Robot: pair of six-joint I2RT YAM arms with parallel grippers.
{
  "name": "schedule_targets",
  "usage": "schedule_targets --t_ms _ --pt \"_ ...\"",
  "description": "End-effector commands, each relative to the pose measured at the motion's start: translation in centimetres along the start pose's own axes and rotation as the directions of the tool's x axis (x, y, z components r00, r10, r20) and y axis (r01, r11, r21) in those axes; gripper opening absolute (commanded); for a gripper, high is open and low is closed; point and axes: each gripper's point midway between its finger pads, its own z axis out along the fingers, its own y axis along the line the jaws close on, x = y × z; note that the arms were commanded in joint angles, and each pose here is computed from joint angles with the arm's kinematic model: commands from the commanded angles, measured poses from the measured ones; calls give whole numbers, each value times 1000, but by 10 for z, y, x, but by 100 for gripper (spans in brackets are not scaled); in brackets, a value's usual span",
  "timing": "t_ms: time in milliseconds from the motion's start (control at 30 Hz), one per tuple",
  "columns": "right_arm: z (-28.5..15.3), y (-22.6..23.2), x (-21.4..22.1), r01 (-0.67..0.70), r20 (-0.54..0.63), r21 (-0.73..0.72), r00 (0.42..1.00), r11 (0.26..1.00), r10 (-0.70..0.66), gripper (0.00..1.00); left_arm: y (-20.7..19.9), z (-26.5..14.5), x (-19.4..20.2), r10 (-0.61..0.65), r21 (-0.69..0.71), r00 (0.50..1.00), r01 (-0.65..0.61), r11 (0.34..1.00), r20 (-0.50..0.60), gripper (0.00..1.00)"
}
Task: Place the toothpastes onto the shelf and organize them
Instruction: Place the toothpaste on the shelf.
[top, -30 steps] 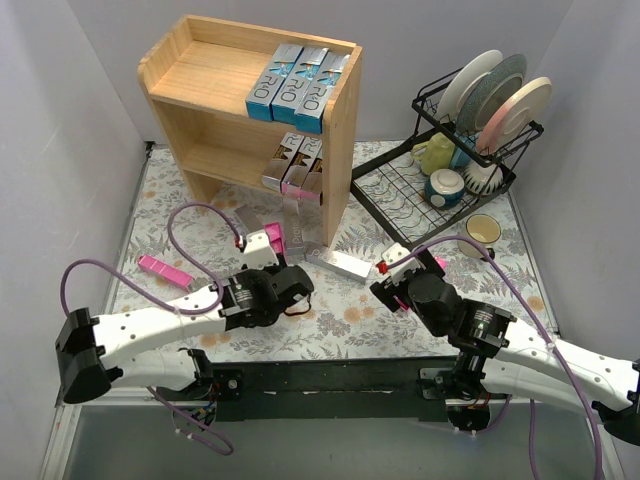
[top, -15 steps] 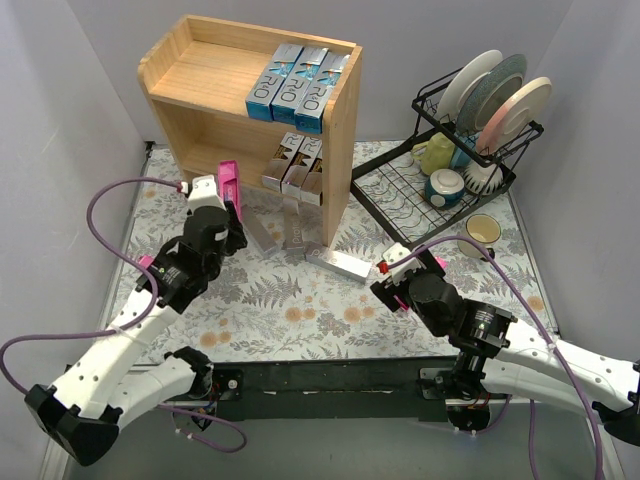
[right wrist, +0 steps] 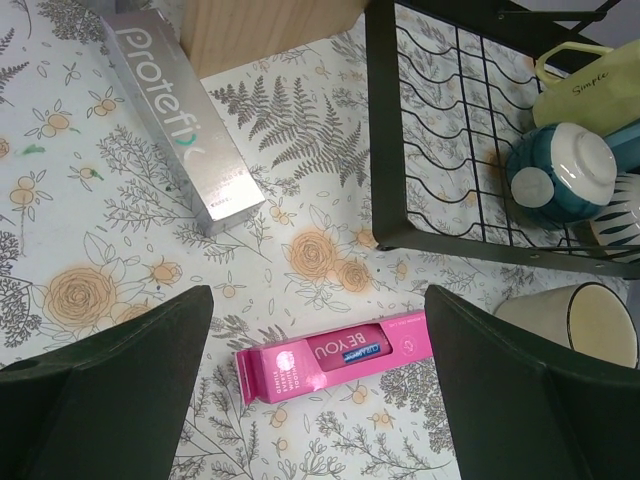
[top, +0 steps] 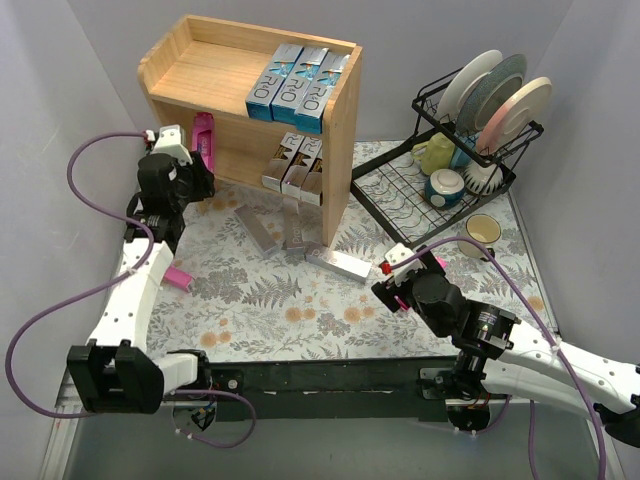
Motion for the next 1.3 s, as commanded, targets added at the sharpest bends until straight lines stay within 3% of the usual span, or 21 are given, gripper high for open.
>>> schedule_targets --t_ms 0,133,500,733,867,933,1033,1167,1200,1267 --pt "-1 0 -15 -45 56 -12 997 999 46 95 8 13 -59 52 54 988 -60 997 147 27" --pt "0 1 -18 -48 65 -20 997 999 50 95 18 30 -68 64 39 984 -71 997 163 27" --pt "-1 3 -18 -49 65 -30 997 998 51 95 29 65 -39 53 26 990 -57 998 128 31" --pt "-2 2 -17 -48 65 -25 997 999 50 95 35 71 -27 -38 -5 991 39 999 125 48" --pt "-2 2 -19 -51 70 -27 996 998 53 95 37 70 -26 -116 -28 985 121 992 132 65" --pt "-2 2 -18 -52 69 -26 996 998 54 95 42 59 -36 -192 -68 967 206 976 170 77" --pt "-2 2 -18 -52 69 -29 996 998 54 95 42 39 -50 -325 -71 915 350 934 237 85" --pt "-2 2 -18 -51 68 -29 996 998 53 95 39 18 -43 -520 -37 810 548 836 272 92" --pt "-2 3 -18 -50 67 -31 996 998 52 94 39 18 -36 -591 -16 758 618 786 277 93" --pt "-2 3 -18 -52 66 -31 996 998 54 94 34 14 -38 -643 31 711 663 748 285 95"
